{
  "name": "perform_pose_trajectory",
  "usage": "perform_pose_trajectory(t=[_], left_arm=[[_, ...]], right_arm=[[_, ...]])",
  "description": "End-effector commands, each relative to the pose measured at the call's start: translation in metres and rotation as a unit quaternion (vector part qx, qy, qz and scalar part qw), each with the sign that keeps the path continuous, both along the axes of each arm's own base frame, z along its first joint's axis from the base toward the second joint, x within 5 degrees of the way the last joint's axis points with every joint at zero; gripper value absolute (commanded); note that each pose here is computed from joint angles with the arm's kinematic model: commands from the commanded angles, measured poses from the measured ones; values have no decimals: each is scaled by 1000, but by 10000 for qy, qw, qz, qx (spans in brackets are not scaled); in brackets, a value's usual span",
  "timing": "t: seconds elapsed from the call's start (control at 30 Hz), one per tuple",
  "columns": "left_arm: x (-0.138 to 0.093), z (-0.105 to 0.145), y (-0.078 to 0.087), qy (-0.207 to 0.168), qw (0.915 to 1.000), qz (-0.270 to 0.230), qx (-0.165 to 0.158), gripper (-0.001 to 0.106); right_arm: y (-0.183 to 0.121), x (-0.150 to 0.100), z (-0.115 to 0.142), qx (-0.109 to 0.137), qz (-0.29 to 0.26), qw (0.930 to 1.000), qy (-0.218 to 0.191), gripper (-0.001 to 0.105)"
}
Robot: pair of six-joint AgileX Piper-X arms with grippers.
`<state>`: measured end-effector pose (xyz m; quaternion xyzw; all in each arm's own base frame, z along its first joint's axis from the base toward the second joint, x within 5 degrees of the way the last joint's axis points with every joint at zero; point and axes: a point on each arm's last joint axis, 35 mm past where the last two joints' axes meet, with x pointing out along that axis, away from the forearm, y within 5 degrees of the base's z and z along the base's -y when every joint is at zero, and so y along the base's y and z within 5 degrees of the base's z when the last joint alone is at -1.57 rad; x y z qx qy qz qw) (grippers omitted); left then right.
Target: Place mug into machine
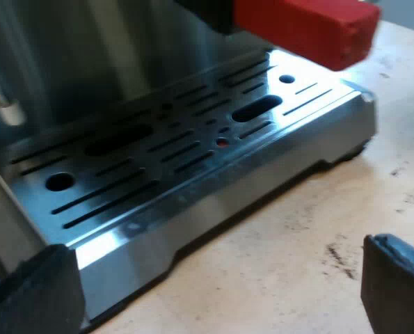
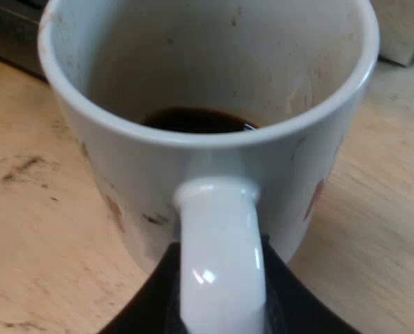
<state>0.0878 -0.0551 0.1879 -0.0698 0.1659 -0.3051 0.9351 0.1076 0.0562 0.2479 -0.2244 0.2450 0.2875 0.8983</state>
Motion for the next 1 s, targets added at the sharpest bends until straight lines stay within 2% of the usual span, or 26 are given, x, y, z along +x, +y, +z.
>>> perform_pose_trajectory(t=[0.03, 0.07, 0.17, 0.2, 0.37, 0.43, 0.5, 0.53, 0.63, 0.67, 0.8, 1.0], left_arm=[[1, 2, 0, -83, 10000, 35, -24, 82], [1, 2, 0, -83, 10000, 35, -24, 82], [1, 2, 0, -83, 10000, 35, -24, 82], [1, 3, 0, -126, 9999, 39, -63, 82], [1, 5, -1, -201, 9997, 39, -106, 82], [1, 5, -1, -204, 9997, 39, -107, 82], [1, 5, -1, -204, 9997, 39, -107, 82], [1, 5, -1, -204, 9997, 39, -107, 82], [1, 5, -1, -204, 9997, 39, -107, 82], [1, 5, -1, -204, 9997, 39, -107, 82], [1, 5, -1, -204, 9997, 39, -107, 82], [1, 5, -1, -204, 9997, 39, -107, 82]], right_arm=[[11, 0, 11, 395, -3, 9982, -458, 0], [14, -1, 10, 458, -9, 9976, -521, 0], [25, -2, 3, 420, 140, 9969, -647, 0], [34, -2, -1, 569, 173, 9957, -706, 0], [59, 6, -14, 567, 364, 9955, -673, 0], [71, 12, -19, 633, 420, 9951, -638, 0], [83, 22, -25, 819, 331, 9939, -658, 0], [84, 23, -27, 784, 322, 9944, -633, 0], [94, 32, -31, 906, 294, 9926, -754, 0], [105, 41, -38, 925, 295, 9923, -770, 0], [124, 58, -46, 767, 251, 9947, -634, 0], [136, 68, -47, 795, 235, 9946, -620, 0]])
